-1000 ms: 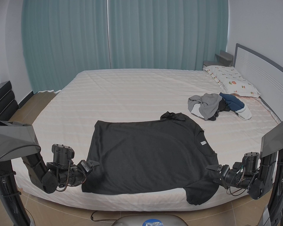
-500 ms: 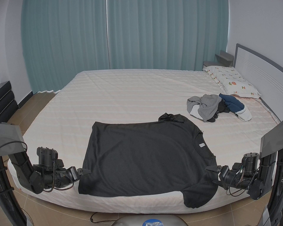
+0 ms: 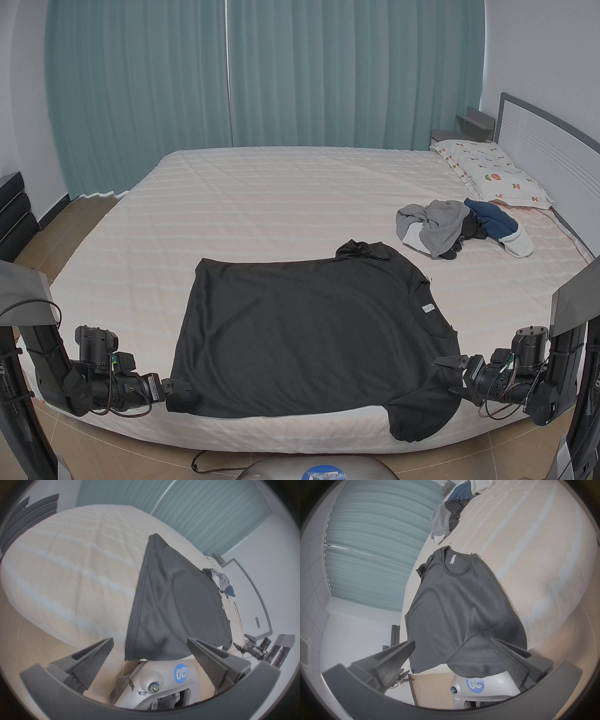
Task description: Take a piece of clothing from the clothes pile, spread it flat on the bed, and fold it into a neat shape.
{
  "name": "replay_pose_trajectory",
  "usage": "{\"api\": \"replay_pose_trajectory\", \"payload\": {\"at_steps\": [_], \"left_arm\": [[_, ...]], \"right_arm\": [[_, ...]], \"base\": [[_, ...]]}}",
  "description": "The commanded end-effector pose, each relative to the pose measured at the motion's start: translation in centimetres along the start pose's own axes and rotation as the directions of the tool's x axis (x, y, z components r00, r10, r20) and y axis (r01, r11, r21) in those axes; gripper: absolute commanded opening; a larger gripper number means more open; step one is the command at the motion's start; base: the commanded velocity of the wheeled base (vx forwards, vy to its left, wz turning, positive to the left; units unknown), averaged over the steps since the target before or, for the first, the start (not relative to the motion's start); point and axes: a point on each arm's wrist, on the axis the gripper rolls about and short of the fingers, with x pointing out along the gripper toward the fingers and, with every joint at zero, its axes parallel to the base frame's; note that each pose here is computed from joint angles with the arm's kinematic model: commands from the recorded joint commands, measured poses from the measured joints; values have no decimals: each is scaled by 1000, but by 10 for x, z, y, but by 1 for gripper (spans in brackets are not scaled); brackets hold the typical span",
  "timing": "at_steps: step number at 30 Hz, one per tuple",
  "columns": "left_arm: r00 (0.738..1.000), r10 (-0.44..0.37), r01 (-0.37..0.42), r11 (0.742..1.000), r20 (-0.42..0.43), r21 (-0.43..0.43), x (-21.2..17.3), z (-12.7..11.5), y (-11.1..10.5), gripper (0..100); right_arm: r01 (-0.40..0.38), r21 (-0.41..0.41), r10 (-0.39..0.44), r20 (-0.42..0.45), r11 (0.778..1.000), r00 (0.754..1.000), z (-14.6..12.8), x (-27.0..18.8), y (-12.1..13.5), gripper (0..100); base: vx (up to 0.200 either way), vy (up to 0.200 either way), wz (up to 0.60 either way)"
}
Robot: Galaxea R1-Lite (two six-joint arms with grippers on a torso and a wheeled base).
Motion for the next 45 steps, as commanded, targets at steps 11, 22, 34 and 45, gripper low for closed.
{"api": "replay_pose_trajectory", "payload": {"at_steps": [11,22,34,45], "left_arm": [[999,0,1,999,-48,35,20,-12,-2,100],[998,31,-29,998,-50,51,25,-14,-5,100],[998,57,-55,996,-35,70,30,-17,-7,100],[998,61,-60,996,-25,60,30,-16,-8,0]], "right_arm": [[-9,-7,9,2,1000,1000,0,1,0,100],[-9,-7,9,2,1000,1000,0,1,0,100],[-9,-7,9,2,1000,1000,0,1,0,100],[-9,-7,9,2,1000,1000,0,1,0,100]], "base": [[0,0,0],[0,0,0],[0,0,0],[0,0,0]]}}
